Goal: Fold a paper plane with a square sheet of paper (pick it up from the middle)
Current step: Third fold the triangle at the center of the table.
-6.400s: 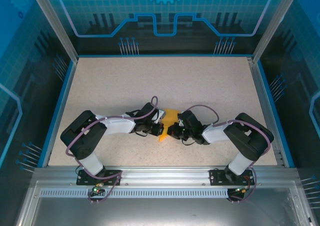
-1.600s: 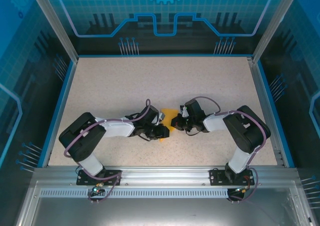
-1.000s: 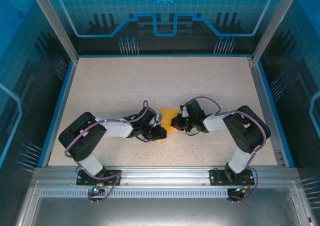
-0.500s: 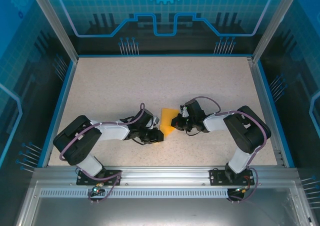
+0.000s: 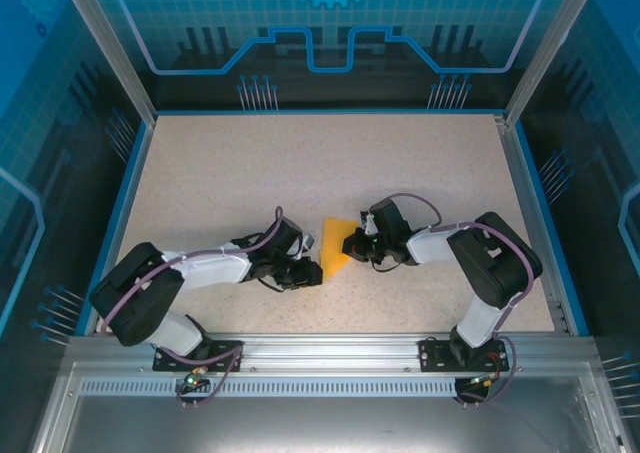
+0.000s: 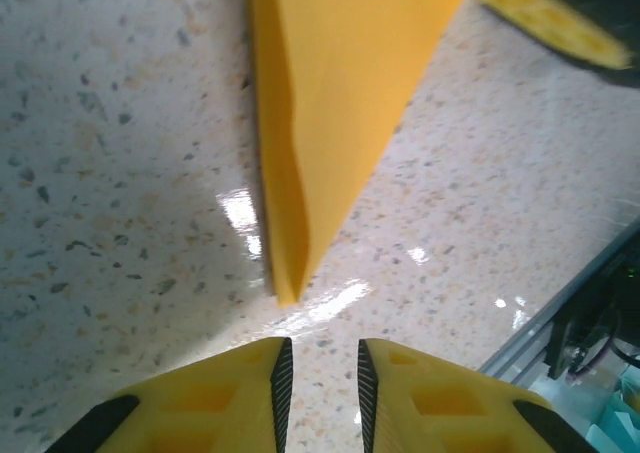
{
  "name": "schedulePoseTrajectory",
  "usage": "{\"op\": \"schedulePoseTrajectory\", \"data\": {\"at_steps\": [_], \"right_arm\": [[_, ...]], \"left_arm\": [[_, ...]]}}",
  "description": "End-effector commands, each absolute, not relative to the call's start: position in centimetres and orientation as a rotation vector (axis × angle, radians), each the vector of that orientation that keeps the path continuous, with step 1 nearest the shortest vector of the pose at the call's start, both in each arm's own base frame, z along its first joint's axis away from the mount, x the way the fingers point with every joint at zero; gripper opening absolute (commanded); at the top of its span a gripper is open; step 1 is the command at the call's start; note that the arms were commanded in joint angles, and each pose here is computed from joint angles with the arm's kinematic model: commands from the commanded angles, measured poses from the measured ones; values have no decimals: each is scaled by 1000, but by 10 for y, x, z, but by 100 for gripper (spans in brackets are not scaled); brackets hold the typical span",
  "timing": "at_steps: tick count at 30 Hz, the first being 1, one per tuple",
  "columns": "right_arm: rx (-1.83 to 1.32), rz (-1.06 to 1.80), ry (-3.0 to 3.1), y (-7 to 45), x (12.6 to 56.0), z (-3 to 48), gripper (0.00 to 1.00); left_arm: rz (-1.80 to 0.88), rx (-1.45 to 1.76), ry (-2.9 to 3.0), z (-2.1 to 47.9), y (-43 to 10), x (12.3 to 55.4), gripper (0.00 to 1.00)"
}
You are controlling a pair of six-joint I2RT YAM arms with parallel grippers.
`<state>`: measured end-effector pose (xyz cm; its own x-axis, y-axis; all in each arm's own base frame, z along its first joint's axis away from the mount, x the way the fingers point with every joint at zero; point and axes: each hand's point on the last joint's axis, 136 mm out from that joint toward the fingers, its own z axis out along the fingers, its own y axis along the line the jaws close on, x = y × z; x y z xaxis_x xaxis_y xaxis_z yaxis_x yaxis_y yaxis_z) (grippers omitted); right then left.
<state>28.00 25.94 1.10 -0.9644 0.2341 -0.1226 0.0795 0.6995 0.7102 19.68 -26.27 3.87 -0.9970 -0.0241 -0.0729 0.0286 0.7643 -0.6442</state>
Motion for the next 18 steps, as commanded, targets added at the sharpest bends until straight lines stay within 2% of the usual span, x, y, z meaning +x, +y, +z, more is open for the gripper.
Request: {"op": "schedulePoseTrajectory", "data": {"at_steps": [1,10,18], "right_arm": [[313,956,2790,238,270,-9,0],[310,974,2778,239,271,-6,0],[253,1040,2727,247,275,13,1]], "left_arm": [[-1040,26,2794,62,-267,216,28],[-1074,24,2757,59,-291,244,24],[-852,-47,2836,13,-272,256,18]]}}
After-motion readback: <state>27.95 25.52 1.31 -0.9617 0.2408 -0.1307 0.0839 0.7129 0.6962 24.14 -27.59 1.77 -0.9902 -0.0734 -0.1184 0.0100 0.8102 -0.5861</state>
